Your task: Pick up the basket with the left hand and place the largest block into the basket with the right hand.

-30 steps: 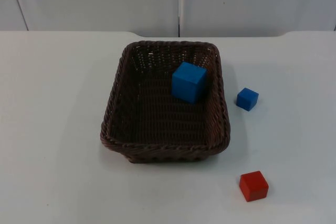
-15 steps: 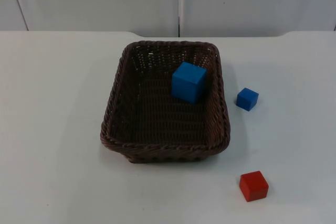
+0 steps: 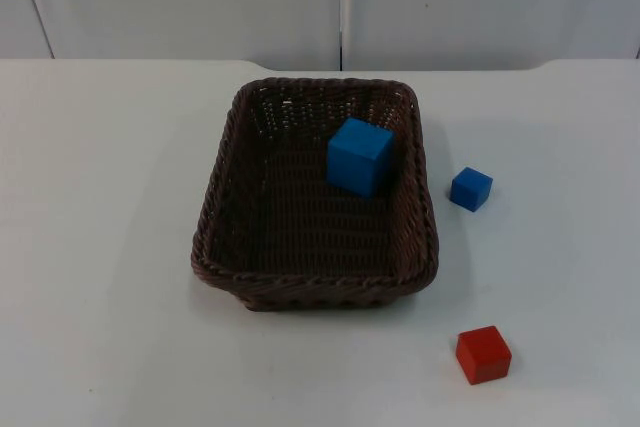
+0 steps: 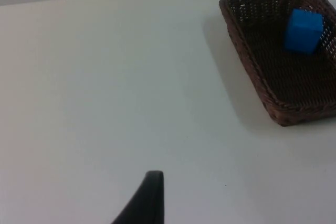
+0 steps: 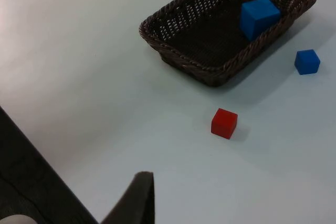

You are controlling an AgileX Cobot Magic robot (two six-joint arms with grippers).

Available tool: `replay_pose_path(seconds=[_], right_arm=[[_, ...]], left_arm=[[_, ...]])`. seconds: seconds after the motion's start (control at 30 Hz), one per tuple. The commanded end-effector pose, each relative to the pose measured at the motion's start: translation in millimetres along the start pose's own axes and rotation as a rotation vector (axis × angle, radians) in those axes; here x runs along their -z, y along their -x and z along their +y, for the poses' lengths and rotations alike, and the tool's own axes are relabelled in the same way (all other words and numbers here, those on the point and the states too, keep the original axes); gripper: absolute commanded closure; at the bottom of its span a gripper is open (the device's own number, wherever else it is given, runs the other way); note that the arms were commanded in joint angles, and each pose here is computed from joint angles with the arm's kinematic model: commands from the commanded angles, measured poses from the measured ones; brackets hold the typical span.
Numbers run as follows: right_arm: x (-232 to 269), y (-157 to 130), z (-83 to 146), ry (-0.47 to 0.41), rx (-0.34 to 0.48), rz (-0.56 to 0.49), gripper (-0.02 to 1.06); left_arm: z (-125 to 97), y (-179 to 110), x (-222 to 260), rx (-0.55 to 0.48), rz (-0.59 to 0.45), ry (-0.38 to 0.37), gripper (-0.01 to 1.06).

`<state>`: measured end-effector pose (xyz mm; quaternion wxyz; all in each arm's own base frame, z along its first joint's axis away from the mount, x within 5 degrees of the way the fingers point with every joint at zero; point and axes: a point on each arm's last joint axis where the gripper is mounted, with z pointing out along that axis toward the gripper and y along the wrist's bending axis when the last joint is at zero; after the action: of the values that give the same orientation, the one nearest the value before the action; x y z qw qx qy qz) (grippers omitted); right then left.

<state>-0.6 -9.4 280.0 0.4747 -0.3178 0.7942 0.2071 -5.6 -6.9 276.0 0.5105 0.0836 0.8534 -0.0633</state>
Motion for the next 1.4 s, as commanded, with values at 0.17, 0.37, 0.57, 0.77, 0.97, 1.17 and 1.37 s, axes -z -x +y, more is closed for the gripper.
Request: replay_pose_path(seconds=[0.17, 0.37, 0.57, 0.77, 0.97, 1.17, 1.37], right_arm=[[0.2, 0.1, -0.2, -0.003, 0.001, -0.006, 0.00], [0.2, 0.1, -0.3, -0.005, 0.002, -0.006, -0.01], [0.2, 0.1, -0.3, -0.005, 0.006, -0.006, -0.01], [0.2, 0.1, -0.3, -0.005, 0.006, -0.006, -0.01], [0.2, 0.1, -0.3, -0.005, 0.006, -0.006, -0.01], [0.2, 0.1, -0.3, -0.005, 0.006, -0.006, -0.01], [0.2, 0.1, -0.3, -0.005, 0.006, -0.006, -0.01]], left_arm=[[2.2, -1.3, -0.2, 0.028, 0.000, 0.021, 0.00], [2.4, -1.3, -0.2, 0.029, 0.000, 0.024, 0.00], [2.3, -1.1, -0.2, 0.029, -0.002, 0.023, 0.00], [2.3, -1.1, -0.2, 0.029, -0.002, 0.023, 0.00], [2.3, -1.1, -0.2, 0.029, -0.002, 0.023, 0.00], [2.3, -1.1, -0.2, 0.029, -0.002, 0.023, 0.00], [2.3, -1.1, -0.2, 0.029, -0.002, 0.023, 0.00]])
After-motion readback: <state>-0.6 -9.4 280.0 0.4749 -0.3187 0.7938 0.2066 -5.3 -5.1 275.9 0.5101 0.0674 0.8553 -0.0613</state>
